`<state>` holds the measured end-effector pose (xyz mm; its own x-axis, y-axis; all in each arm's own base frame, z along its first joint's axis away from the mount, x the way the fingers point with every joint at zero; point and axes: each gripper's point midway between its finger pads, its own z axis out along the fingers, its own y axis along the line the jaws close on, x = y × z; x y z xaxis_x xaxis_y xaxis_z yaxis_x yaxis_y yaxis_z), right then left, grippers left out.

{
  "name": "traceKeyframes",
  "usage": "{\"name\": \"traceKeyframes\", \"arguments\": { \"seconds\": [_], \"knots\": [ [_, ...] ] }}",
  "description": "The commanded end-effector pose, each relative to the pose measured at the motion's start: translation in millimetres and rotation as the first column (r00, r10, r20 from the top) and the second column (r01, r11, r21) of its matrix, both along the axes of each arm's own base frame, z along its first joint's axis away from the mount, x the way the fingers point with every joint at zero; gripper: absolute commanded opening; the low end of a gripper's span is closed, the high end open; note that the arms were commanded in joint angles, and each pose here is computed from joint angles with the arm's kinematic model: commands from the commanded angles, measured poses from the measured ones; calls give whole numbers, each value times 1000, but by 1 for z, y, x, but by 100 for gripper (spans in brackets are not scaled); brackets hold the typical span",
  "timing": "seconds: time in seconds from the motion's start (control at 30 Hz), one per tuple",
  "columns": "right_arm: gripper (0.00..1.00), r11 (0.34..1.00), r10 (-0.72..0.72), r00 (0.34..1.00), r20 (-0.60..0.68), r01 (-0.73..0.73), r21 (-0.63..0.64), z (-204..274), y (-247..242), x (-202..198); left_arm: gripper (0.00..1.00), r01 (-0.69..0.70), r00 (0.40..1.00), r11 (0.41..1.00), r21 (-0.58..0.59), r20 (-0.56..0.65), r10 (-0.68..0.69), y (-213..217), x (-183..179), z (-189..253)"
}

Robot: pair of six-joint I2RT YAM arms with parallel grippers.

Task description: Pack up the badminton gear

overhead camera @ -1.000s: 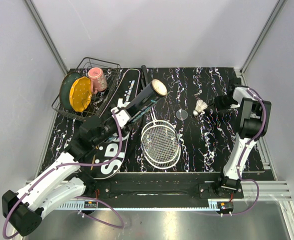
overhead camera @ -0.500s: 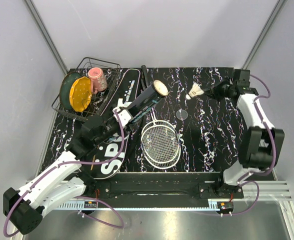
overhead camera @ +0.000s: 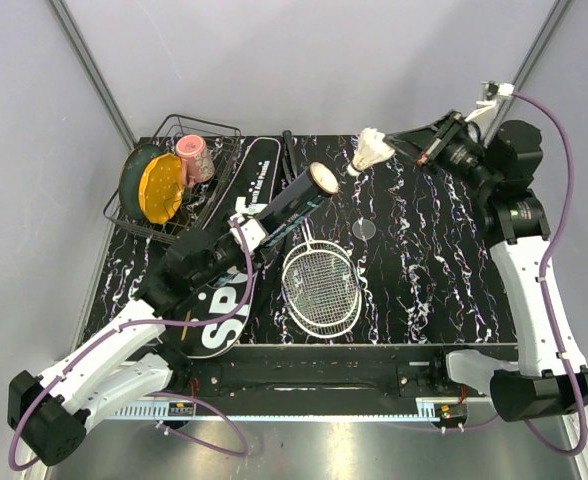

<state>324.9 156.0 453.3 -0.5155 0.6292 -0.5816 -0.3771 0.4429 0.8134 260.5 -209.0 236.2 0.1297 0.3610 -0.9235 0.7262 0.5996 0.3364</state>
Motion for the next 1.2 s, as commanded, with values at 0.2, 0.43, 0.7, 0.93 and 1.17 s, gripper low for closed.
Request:
{"name": "traceKeyframes", "arguments": {
  "seconds": [0.2, 0.43, 0.7, 0.93, 1.17],
  "knots": [
    [0, 992, 124, 990, 67, -122, -38, 5, 60, -7, 0, 36, 996, 997, -73, 90, -29, -8, 1, 36],
    [0, 982, 185, 982, 28, -184, -28, -12, 87, -12, 0, 36, 995, 996, -77, 92, -29, -8, 1, 37],
    [31, 946, 283, 959, -25, -283, -157, -64, 103, -23, 0, 42, 995, 996, -82, 98, -34, -8, -1, 40],
    [56, 869, 403, 913, -53, -401, -290, -82, 106, -38, 0, 51, 994, 995, -85, 96, -43, -9, -2, 41],
    [65, 761, 537, 835, -122, -541, -358, -98, 122, -44, 0, 56, 994, 995, -85, 99, -48, -10, -3, 41]
  ]
}}
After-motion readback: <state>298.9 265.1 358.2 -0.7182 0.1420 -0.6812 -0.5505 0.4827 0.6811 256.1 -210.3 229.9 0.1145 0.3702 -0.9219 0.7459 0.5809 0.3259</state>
